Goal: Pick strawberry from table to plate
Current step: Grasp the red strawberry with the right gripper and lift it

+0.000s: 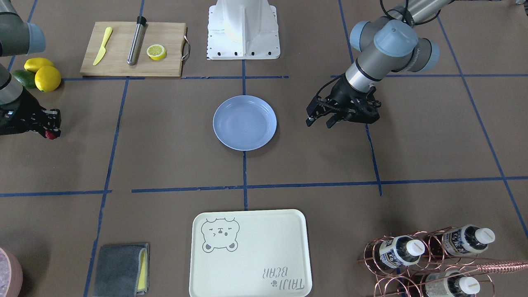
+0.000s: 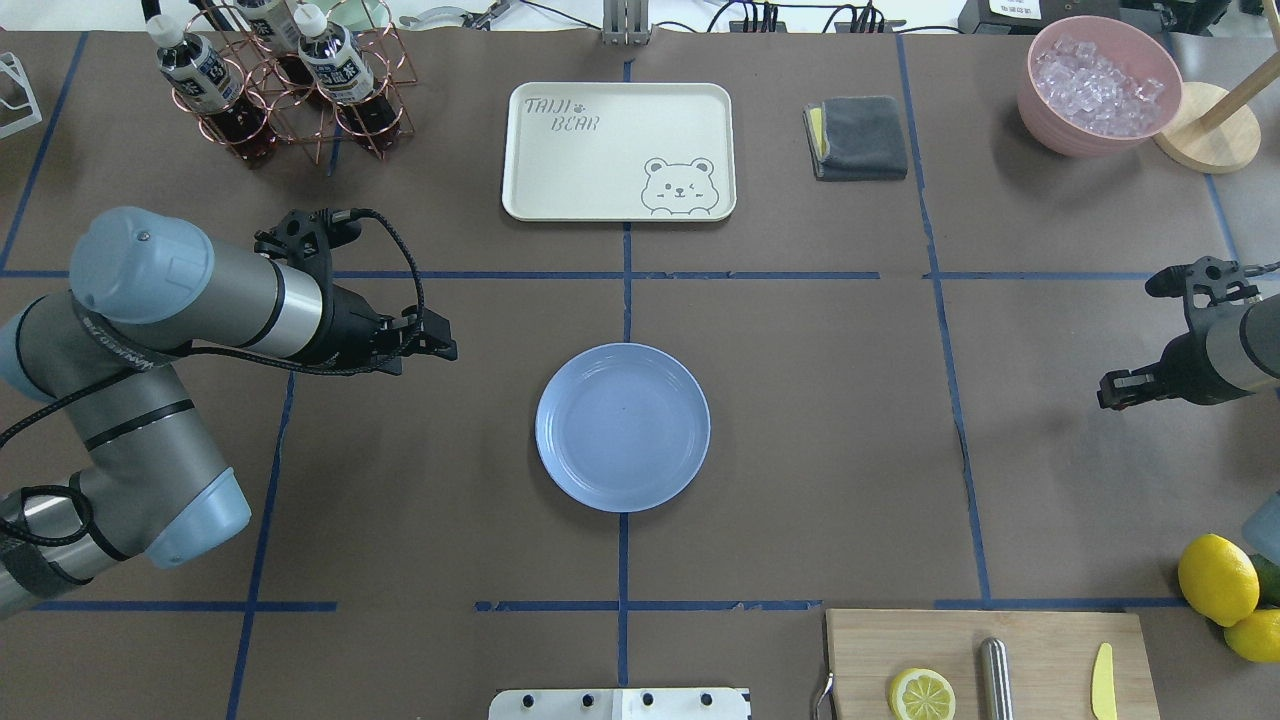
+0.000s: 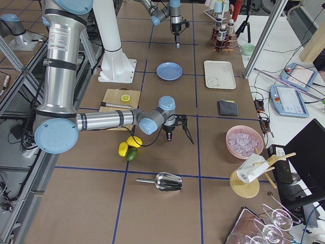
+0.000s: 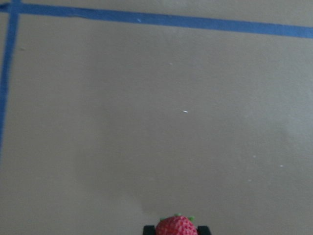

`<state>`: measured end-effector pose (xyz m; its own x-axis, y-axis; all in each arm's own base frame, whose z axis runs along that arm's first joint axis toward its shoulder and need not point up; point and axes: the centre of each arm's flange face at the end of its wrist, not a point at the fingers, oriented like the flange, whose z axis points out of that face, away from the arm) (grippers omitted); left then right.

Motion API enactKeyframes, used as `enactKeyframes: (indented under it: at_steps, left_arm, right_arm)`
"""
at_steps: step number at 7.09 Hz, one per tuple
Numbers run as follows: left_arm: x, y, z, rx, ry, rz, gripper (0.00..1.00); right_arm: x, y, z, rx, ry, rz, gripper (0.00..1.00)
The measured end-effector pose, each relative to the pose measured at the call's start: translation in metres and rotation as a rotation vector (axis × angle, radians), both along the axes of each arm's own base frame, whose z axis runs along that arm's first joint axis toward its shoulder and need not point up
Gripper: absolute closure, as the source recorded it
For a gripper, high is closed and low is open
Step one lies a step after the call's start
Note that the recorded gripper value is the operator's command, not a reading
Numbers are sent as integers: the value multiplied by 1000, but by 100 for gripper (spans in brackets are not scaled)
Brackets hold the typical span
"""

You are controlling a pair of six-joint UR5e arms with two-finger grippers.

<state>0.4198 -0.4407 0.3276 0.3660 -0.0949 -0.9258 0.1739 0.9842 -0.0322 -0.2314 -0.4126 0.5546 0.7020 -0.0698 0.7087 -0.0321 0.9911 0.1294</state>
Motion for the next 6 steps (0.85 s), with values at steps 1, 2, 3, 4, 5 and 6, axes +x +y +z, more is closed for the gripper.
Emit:
enactKeyframes:
  at_steps: [1, 2, 3, 4, 5, 6]
  left_arm:
    - [-1, 0, 1, 2, -1, 2, 23]
    - [-6, 1, 5, 12, -6, 6, 23]
    - [-17, 4, 13, 38, -19, 14, 23]
    - [-31, 8, 24, 75, -38, 26, 23]
    - [-50, 12, 39, 116, -63, 36, 23]
    - [-73, 13, 55, 161, -94, 42, 22]
  right_arm:
    - [-17, 0, -36, 3, -39, 19, 100]
    - [-54, -2, -82, 7, -81, 23, 100]
    - [-104, -5, -136, -28, -112, 34, 100]
    - [-157, -3, -198, -81, -128, 52, 100]
    - [-210, 11, -254, -139, -139, 84, 100]
    - [-251, 26, -296, -196, -153, 122, 100]
